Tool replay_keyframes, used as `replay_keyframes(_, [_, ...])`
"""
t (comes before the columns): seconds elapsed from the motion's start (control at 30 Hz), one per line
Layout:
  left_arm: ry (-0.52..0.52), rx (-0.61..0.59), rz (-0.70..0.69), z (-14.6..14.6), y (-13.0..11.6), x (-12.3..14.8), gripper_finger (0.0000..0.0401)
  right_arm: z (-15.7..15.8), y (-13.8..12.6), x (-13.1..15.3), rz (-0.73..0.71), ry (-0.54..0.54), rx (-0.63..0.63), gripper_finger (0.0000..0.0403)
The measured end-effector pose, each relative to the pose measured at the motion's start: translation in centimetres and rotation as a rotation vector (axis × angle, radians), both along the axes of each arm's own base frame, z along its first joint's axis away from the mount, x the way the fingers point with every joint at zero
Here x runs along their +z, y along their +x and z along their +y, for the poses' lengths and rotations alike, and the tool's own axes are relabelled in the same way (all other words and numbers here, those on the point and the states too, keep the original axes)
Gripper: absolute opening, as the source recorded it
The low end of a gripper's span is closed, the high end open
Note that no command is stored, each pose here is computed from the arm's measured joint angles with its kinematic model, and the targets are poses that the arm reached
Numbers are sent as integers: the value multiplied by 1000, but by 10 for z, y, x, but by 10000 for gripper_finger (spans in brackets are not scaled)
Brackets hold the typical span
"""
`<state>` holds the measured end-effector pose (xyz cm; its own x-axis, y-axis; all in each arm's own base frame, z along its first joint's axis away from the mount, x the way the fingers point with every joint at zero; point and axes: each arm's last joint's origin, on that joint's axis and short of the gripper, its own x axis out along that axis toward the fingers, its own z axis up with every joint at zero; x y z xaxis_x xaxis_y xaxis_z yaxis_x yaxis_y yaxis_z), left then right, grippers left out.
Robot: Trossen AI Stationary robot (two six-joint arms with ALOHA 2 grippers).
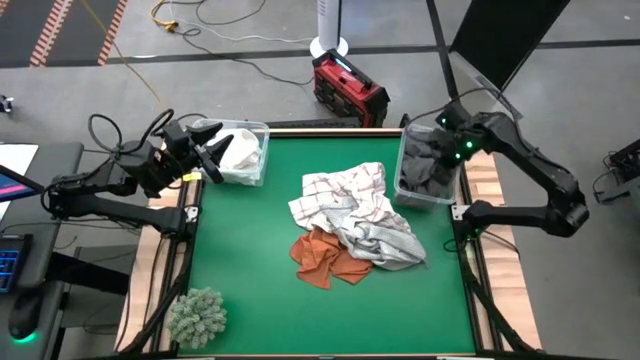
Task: Sort towels by color in basket
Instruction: Put the dark gray towel into the right transparent bin, then put the orange towel into the right transparent bin
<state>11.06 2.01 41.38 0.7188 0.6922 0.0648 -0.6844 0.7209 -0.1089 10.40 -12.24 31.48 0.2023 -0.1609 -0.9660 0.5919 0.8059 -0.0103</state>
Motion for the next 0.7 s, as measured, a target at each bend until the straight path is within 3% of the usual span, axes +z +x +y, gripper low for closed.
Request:
replay_keyframes(0.3, [-4,-1,-5,0,0,0,194,39,0,9,-14,49,-25,182])
replay_keyframes(0.57, [-10,-44,-14,-1,1,0,194,62,-16,29,-111,-45,-30,185])
replay_keyframes(0.7, [-15,-48,-19,-1,1,0,194,71,-14,39,-160,-58,45,186])
